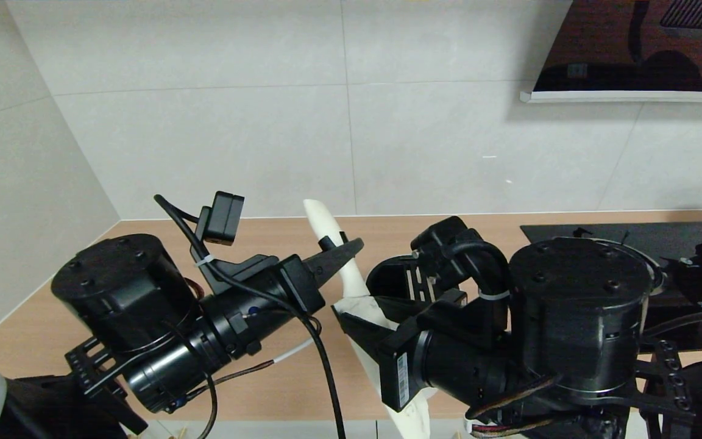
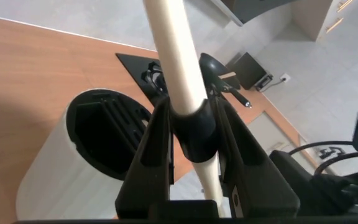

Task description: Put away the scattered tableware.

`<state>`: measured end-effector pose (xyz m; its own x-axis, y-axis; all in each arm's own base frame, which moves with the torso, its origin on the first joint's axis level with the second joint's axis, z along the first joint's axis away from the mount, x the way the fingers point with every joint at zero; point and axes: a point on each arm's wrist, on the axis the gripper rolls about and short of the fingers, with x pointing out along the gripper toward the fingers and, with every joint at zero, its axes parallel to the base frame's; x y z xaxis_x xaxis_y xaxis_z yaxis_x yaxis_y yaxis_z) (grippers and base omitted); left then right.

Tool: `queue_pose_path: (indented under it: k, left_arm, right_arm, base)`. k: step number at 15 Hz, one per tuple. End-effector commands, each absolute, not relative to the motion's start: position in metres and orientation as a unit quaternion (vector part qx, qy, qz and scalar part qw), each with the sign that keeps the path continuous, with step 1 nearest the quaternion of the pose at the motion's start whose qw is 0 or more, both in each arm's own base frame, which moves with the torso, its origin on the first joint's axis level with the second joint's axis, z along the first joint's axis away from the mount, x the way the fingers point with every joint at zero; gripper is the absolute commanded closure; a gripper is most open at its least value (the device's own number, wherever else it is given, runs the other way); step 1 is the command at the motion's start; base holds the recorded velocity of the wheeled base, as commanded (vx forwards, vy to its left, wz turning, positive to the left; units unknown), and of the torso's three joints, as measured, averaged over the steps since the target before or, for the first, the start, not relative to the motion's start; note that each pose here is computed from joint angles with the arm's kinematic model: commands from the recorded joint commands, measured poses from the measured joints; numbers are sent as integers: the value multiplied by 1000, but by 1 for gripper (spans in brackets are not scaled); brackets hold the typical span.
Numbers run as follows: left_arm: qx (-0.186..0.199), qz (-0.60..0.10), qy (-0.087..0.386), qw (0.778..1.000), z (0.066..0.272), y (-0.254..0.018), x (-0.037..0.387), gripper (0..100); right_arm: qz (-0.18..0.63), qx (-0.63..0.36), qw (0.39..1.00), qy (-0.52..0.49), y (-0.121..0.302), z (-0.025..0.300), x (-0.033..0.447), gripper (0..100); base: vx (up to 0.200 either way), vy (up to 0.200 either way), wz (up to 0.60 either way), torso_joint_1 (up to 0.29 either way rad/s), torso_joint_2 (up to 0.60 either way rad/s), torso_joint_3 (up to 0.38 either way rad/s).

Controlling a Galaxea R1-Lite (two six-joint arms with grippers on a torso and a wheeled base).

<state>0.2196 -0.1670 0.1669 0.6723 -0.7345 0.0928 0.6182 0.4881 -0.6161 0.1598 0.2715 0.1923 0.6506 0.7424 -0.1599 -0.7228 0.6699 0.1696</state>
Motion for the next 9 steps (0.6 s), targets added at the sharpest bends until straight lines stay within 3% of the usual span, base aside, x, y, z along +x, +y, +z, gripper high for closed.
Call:
queue_pose_path:
  k: [1, 6, 7, 9]
  left_arm:
    - [-316, -397, 95, 857, 166, -167, 217, 100]
    - [-318, -398, 92, 856, 168, -167, 218, 100]
    - [-319, -398, 90, 856, 169, -167, 218, 100]
    - [-328, -399, 86, 852, 174, -166, 216, 100]
  right_arm:
    - [402, 48, 909, 105, 270, 194, 160, 100]
    - [396, 48, 911, 104, 270, 194, 162, 100]
    - [394, 47, 912, 105, 269, 193, 163, 0]
    - [392, 49, 913, 104, 268, 194, 164, 0]
  base:
    - [0, 0, 0, 0, 0, 0]
    - [0, 0, 0, 0, 0, 0]
    - [0, 0, 0, 0, 0, 0]
    - [0, 0, 0, 0, 0, 0]
